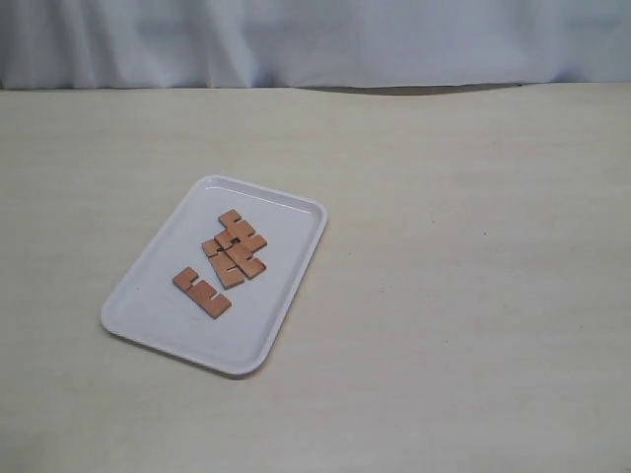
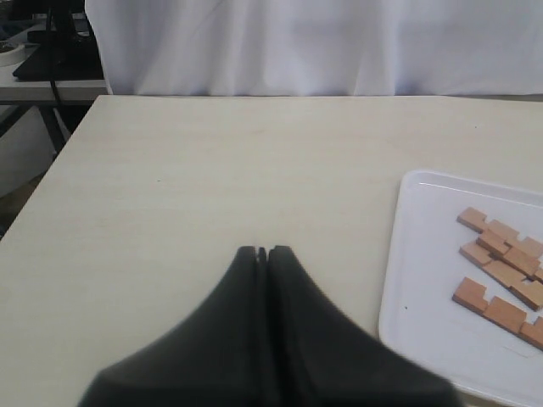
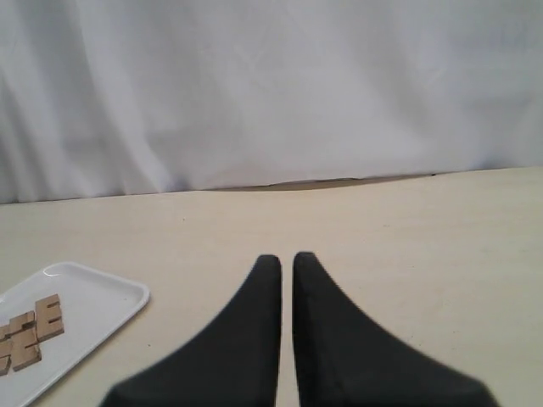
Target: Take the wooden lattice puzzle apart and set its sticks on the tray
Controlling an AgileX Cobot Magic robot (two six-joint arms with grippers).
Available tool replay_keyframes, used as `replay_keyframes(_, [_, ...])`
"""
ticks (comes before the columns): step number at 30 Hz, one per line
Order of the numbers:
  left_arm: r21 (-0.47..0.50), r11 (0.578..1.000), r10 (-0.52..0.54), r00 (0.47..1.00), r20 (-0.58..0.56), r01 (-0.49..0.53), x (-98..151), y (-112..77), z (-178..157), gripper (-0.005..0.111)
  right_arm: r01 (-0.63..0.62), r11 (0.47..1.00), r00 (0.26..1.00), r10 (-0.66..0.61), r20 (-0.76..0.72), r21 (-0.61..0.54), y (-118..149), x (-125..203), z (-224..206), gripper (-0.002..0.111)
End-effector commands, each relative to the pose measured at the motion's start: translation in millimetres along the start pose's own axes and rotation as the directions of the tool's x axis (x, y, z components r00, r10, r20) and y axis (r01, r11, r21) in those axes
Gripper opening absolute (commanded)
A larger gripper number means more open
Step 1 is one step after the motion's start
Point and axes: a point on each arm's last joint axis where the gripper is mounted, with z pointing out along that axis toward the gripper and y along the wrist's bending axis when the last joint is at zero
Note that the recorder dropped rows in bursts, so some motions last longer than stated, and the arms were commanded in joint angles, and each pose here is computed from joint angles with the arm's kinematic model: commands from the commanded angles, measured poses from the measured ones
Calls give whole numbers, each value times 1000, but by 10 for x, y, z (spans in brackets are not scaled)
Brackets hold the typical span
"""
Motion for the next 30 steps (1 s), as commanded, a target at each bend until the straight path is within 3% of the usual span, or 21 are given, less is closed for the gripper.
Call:
replay_keyframes(1, [8, 1000, 5, 1000, 6, -5, 3, -4, 2, 0, -37, 999, 999, 37, -38, 3, -1, 44, -2, 4])
replay_keyframes(12, [8, 1000, 5, 1000, 6, -5, 3, -4, 2, 0, -93, 996, 977, 91, -192, 2, 14, 183, -19, 4])
replay_keyframes(30, [8, 1000, 5, 1000, 6, -5, 3, -4, 2, 0, -93, 996, 977, 91, -192, 2, 14, 184, -19, 4])
